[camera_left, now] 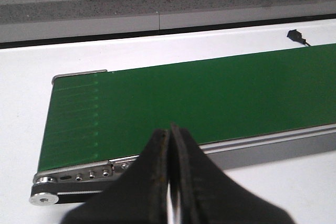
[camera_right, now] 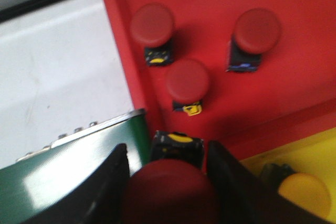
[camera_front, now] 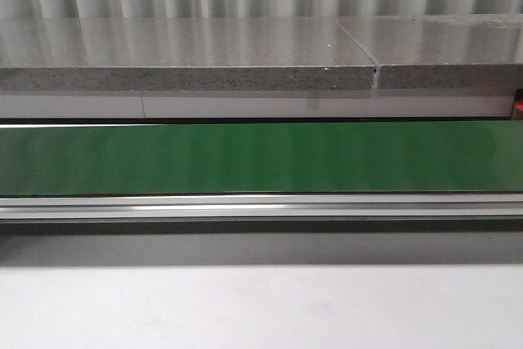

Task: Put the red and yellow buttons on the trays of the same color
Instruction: 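Carry the red button into the red tray and open the right gripper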

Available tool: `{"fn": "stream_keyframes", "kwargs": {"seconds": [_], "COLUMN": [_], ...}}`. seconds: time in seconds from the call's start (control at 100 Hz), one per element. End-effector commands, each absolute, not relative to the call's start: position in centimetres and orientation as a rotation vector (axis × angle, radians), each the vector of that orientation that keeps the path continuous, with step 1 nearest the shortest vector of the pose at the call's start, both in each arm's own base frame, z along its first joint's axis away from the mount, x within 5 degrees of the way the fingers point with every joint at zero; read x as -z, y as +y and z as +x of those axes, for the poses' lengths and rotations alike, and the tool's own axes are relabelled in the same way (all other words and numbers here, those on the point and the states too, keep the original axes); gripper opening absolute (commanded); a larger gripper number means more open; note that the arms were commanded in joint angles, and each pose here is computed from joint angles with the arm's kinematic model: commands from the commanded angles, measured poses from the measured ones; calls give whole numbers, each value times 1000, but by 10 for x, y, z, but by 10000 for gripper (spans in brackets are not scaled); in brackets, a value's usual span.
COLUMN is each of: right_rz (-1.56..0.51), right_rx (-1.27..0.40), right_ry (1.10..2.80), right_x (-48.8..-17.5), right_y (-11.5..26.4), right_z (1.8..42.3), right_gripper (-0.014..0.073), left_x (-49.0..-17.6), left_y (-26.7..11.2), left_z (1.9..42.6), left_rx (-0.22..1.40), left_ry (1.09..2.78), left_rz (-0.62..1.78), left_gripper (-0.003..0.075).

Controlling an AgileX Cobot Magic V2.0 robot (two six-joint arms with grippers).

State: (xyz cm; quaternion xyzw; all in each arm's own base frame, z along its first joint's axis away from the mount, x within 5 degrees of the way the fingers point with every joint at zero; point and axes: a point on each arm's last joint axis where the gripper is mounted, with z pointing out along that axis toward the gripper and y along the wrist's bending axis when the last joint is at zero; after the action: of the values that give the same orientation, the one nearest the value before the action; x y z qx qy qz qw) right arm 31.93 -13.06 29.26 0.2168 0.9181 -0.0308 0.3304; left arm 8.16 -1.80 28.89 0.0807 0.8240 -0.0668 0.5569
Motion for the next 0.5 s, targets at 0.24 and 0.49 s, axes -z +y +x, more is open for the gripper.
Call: {"fn": "stream_keyframes", "kwargs": {"seconds": [0.24,0.49], "right_rz": [690,720], "right_rx": [145,138], "right_ry": [2155,2181], "right_x": [-324,-299], "right_y": [-170,-181], "right_z": [306,320], "right_gripper": [218,218], "left_x": [-303,-303], "left_y": [-19,-19], "left_z": [84,84], "left_rx": [177,177], "left_ry": [1854,1854], "left_rz": [187,187], "left_gripper": [-20,-20]}}
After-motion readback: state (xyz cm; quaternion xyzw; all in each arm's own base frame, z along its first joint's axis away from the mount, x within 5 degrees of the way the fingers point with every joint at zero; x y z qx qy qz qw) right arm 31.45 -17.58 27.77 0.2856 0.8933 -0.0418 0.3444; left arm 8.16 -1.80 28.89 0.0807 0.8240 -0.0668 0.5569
